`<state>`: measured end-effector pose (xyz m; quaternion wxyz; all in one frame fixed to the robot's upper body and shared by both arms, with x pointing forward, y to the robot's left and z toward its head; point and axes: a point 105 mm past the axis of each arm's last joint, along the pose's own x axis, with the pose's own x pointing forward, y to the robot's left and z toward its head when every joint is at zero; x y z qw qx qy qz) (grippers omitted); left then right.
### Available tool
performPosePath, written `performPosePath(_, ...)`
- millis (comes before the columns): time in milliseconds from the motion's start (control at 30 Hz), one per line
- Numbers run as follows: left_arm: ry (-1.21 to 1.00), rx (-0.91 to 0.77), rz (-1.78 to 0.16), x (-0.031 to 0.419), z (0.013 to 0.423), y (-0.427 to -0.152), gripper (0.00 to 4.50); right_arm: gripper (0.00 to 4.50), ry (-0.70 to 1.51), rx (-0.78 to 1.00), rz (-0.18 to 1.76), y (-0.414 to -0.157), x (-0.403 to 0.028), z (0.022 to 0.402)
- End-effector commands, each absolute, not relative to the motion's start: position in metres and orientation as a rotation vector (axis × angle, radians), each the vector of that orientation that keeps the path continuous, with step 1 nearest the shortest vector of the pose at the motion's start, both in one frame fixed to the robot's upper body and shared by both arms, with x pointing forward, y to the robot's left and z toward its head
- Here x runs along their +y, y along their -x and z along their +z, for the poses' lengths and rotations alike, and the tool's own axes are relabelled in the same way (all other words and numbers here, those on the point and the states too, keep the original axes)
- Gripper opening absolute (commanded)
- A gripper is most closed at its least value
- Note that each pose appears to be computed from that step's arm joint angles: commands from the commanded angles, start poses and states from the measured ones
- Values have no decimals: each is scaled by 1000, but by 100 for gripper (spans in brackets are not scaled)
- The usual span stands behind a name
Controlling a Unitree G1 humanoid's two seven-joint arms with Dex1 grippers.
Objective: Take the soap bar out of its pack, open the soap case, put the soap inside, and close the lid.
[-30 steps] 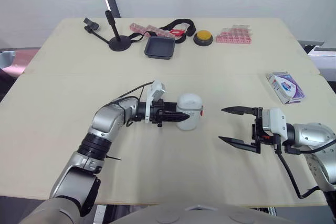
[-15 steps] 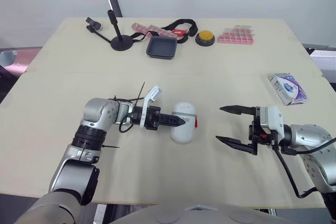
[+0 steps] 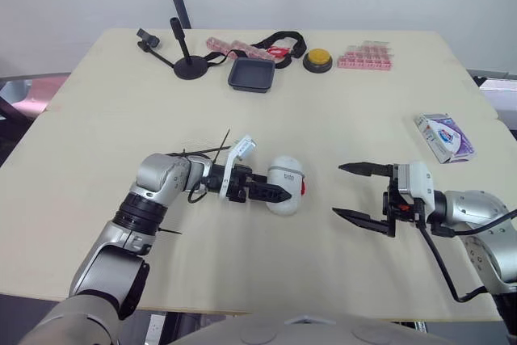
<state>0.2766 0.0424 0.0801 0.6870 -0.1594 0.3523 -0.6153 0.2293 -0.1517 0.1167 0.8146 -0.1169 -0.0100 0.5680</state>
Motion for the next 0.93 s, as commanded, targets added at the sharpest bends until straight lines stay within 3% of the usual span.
performPosePath(33, 167, 703, -1298, 65, 75, -294, 448, 450, 275, -55, 1210, -231, -154, 123)
performPosePath(300, -185, 357, -1365, 98, 93, -303, 448, 450, 227, -30, 1127, -237, -168, 126)
performPosePath(533, -258, 39, -1139, 118, 103, -322, 448, 450, 216, -39, 992, -233, -179, 112)
performPosePath(933, -292, 37, -1048, 144, 100, -322, 448, 450, 225, 4, 921, -219, -204, 98)
